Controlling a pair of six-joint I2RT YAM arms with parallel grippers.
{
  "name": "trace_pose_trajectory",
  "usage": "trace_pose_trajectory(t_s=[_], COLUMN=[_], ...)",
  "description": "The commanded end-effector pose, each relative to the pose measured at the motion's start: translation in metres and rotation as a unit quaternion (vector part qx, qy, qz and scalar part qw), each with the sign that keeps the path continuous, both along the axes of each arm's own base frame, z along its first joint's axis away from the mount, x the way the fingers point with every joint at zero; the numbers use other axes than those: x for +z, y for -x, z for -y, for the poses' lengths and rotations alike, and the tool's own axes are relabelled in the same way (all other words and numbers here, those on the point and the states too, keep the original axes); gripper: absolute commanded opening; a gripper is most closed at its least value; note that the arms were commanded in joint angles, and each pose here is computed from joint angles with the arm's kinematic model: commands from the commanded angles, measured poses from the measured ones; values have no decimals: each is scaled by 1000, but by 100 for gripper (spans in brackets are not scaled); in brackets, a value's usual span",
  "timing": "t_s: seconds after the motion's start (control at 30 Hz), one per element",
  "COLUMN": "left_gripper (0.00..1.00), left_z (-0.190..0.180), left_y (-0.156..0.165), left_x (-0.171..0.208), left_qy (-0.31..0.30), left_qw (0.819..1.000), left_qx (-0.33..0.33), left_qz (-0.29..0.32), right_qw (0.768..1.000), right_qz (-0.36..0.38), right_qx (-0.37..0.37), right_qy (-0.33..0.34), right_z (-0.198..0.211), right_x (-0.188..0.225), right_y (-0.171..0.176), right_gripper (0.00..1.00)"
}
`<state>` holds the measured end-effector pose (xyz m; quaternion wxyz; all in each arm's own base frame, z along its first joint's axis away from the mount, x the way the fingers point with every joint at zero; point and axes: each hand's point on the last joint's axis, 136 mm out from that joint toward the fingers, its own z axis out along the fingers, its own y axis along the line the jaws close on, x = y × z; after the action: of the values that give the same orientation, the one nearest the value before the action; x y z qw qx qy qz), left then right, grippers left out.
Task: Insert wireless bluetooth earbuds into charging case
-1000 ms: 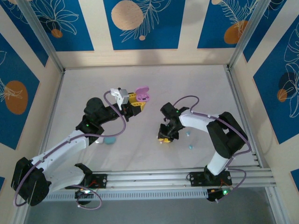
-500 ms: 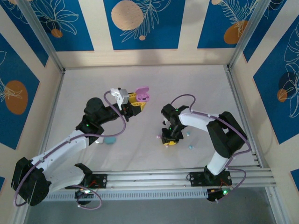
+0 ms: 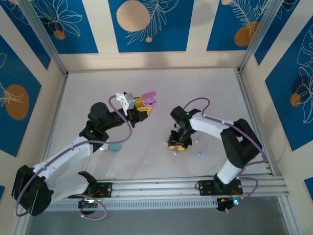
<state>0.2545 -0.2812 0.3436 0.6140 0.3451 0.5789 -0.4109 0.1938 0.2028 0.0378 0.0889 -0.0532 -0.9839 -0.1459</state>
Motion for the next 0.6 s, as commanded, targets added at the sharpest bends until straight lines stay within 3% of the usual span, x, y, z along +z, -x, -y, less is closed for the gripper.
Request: trace_pose_trajectory(t_s=[0.0,0.57], left_gripper=[25,25], left_z=[1,5], left_y=[6,2], left_x=[15,16], left_qy=[11,20], left_qw=[1000,1000], left_qx=[-7,-10], left_qz=[20,15], right_qw=[997,997], right_qz=[-11,-22], right_qx=[-75,-74], right_qy=[0,4], right_z=[3,-1], right_x=[2,-8], right_y=[5,8], right_gripper=[42,41])
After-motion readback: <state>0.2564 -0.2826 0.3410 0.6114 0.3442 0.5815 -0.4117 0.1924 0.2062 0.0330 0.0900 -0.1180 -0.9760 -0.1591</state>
